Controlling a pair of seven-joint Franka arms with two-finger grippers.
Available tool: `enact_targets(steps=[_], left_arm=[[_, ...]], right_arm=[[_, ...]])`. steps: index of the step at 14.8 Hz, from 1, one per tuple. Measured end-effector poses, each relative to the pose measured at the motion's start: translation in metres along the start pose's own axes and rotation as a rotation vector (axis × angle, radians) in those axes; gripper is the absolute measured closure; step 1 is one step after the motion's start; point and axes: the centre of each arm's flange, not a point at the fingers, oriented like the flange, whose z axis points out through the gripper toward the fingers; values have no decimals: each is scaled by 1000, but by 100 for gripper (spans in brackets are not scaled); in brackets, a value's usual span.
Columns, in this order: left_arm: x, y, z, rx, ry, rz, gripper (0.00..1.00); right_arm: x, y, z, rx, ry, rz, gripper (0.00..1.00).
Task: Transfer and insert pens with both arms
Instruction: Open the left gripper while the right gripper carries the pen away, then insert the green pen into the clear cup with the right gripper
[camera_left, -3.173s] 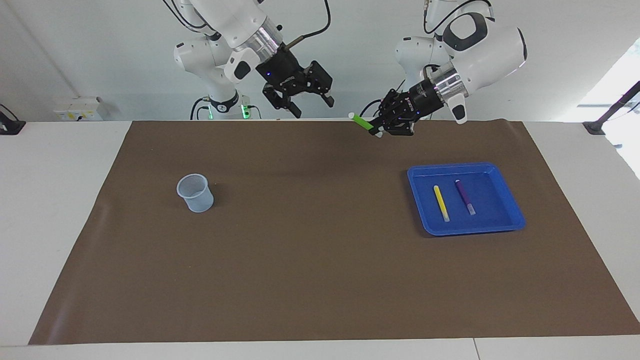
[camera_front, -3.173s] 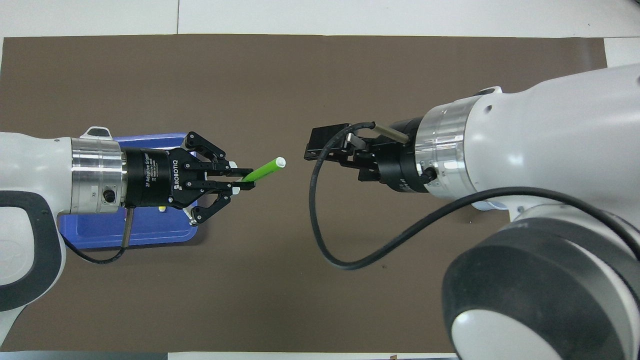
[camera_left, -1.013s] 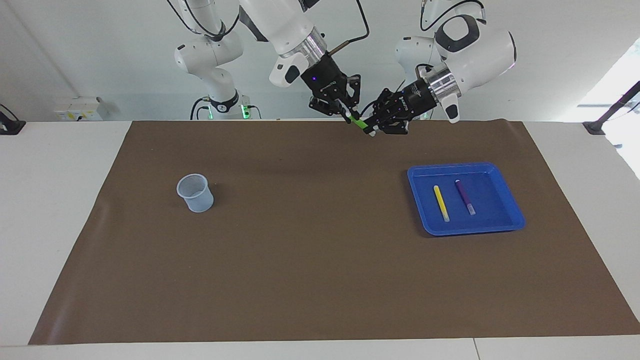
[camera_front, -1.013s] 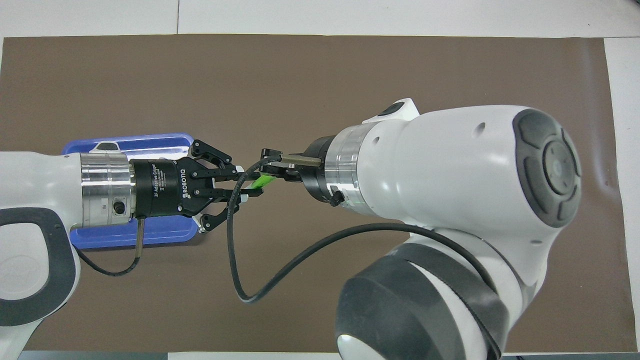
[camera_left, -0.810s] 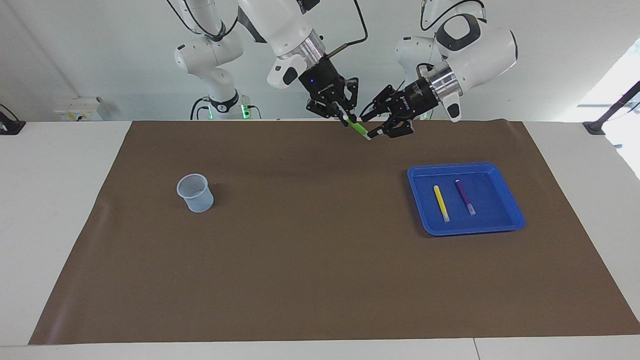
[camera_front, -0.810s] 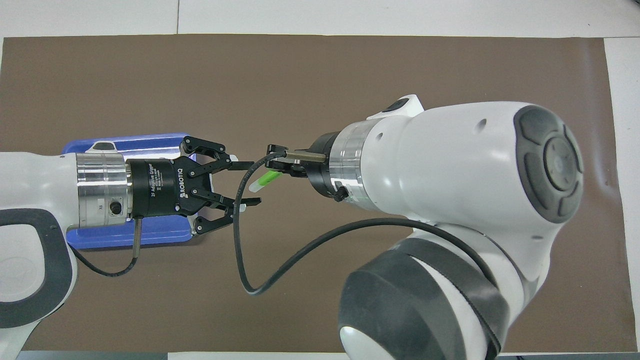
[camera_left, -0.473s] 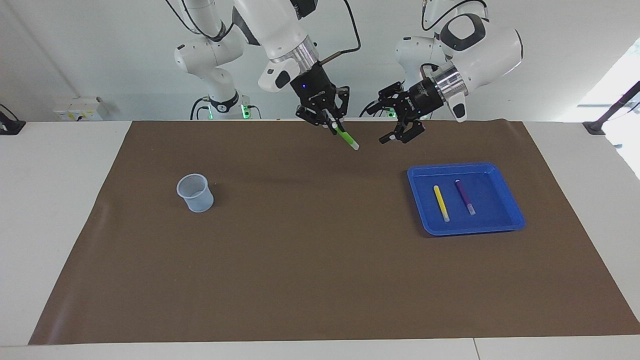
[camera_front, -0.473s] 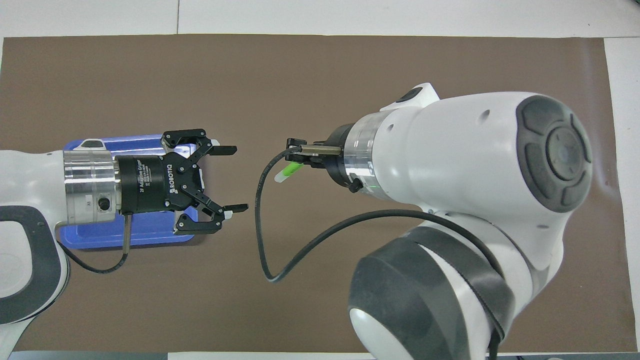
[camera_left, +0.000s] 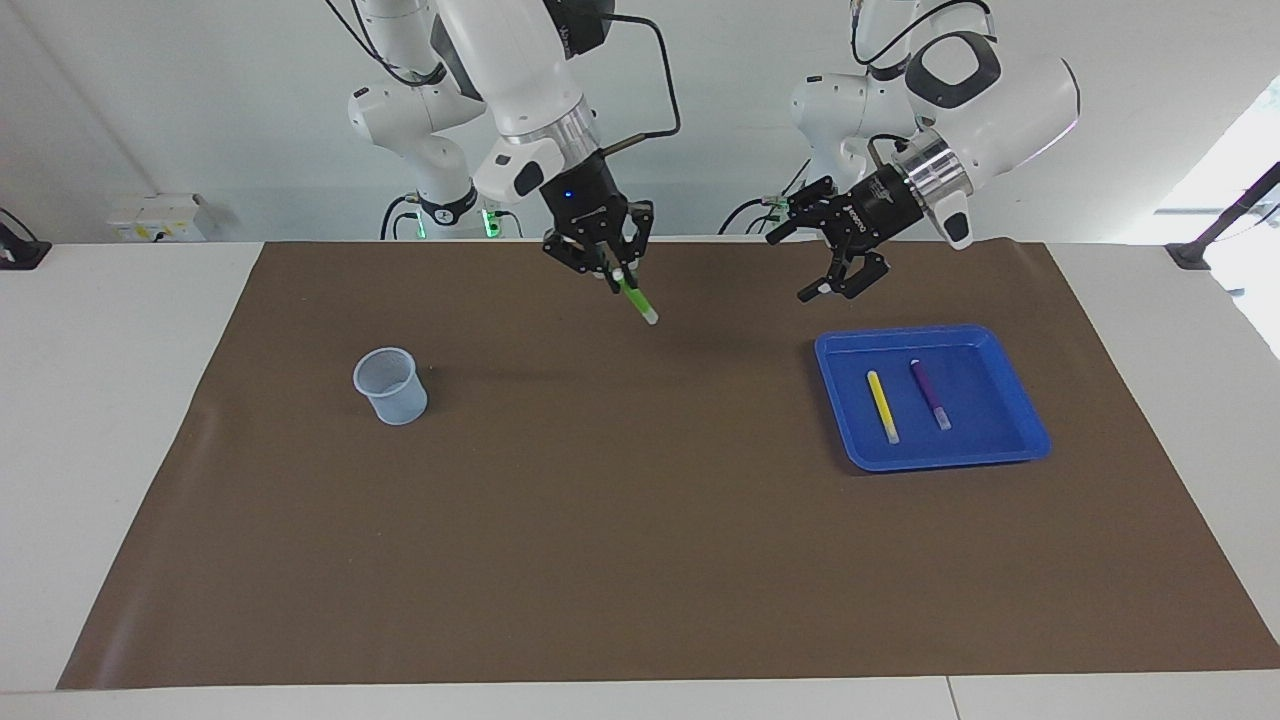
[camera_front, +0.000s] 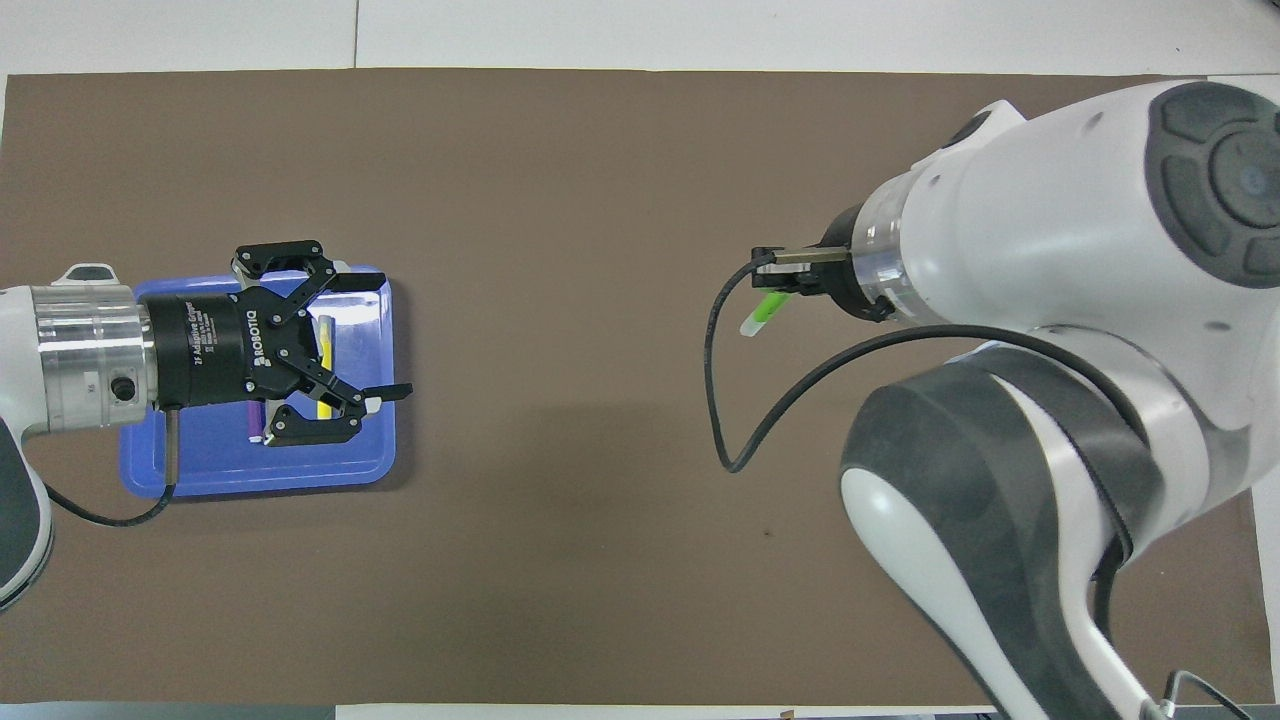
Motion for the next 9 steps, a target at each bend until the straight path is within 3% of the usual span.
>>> enact_targets(steps=[4,7,9], left_arm=[[14,-4,-2,65,111,161,0],[25,-2,-6,75,294,276,0],[30,0,-10,85,361,351,0]], right_arm=[[-2,74,22,-99,-41,7,82],[-13,129,33,-176,-74,-1,82],[-18,167,34,-206,-90,-18,82]])
